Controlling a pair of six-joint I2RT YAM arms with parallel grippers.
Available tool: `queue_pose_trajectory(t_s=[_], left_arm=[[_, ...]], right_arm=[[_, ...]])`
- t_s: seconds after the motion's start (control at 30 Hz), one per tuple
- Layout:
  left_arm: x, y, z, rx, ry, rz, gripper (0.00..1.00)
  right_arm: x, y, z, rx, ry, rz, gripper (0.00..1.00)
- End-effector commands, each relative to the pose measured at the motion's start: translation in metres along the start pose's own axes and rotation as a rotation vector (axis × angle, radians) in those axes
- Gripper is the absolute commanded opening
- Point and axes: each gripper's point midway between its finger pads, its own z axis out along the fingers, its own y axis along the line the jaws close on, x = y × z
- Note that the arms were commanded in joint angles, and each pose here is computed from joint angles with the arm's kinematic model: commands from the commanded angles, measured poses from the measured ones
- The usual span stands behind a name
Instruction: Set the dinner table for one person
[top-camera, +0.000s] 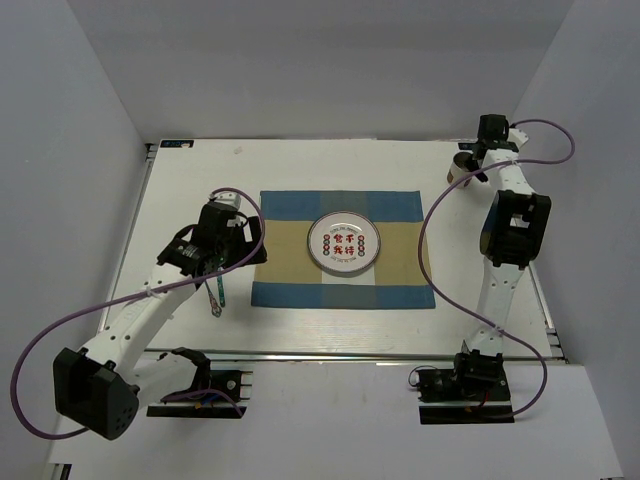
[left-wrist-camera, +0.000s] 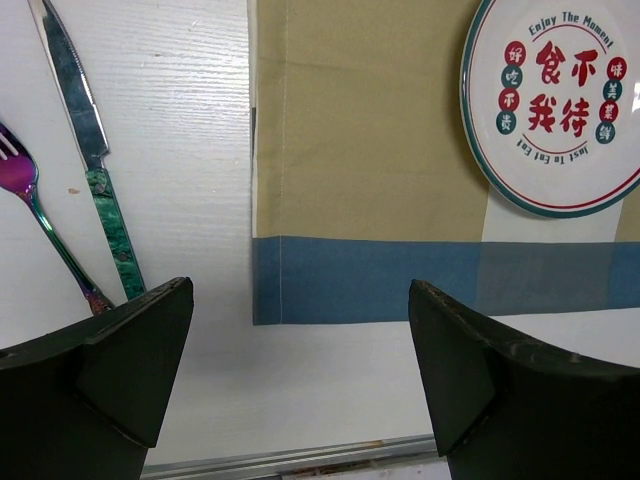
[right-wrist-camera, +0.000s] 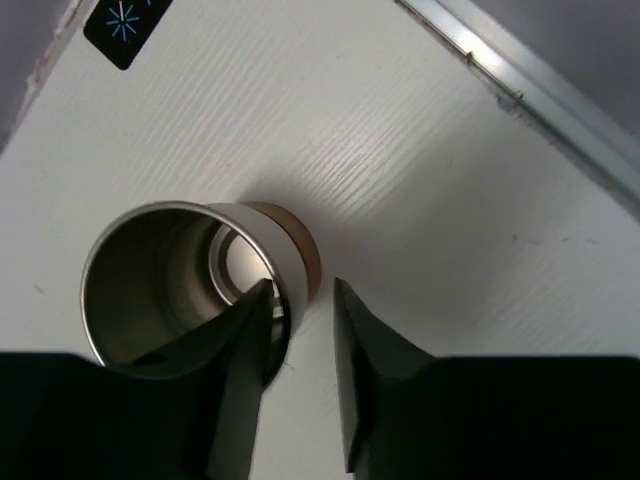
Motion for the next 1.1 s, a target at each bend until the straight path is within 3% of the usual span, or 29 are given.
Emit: queue_pose_trajectory(t_s=[0.0,0.03,0.07,0.1,0.27,0.37,0.53,0.8,1.07], left_arm=[[-0.003,0.001,-0.001,-0.003,-0.002,0.008,0.98],[-0.003,0.0,-0.001,0.0,-0.004,0.009,0.98],[-0.003,0.001,-0.001,-0.002,-0.003,0.01,0.98],[-0.003,0.001,-0.002,-0.001,-0.006,0.009,0.98],[-0.004,0.0,-0.002,0.002,-0.008,0.01,0.98],[-0.005,0.0,-0.004,0.002,-0.013,0.01,0.98],[-0.004,0.001,-0.004,0.0,-0.012,0.007,0.98],[-0.003,0.004,-0.004,-0.018,-0.006,-0.002,0.98],[-0.002,0.004,-0.006,-0.016,-0.007,-0.004,0.98]], right_arm=[[-0.004,0.006,0.003,-0.047,-0.025,0.042,0.33],[-0.001,0.009,0.002,-0.06,-0.018,0.04,0.24],[-0.001,0.009,0.001,-0.06,-0.018,0.041,0.03],[-0.006,0.009,-0.004,-0.053,-0.031,0.036,0.0],[-0.037,0.029,-0.063,-0.097,-0.142,-0.038,0.0],[-0.036,0.045,-0.105,-0.178,-0.139,-0.129,0.0],[0.013,0.065,-0.149,-0.338,0.001,-0.295,0.0],[0.084,0.064,-0.161,-0.388,0.109,-0.364,0.0],[0.103,0.082,-0.152,-0.369,0.134,-0.431,0.0]])
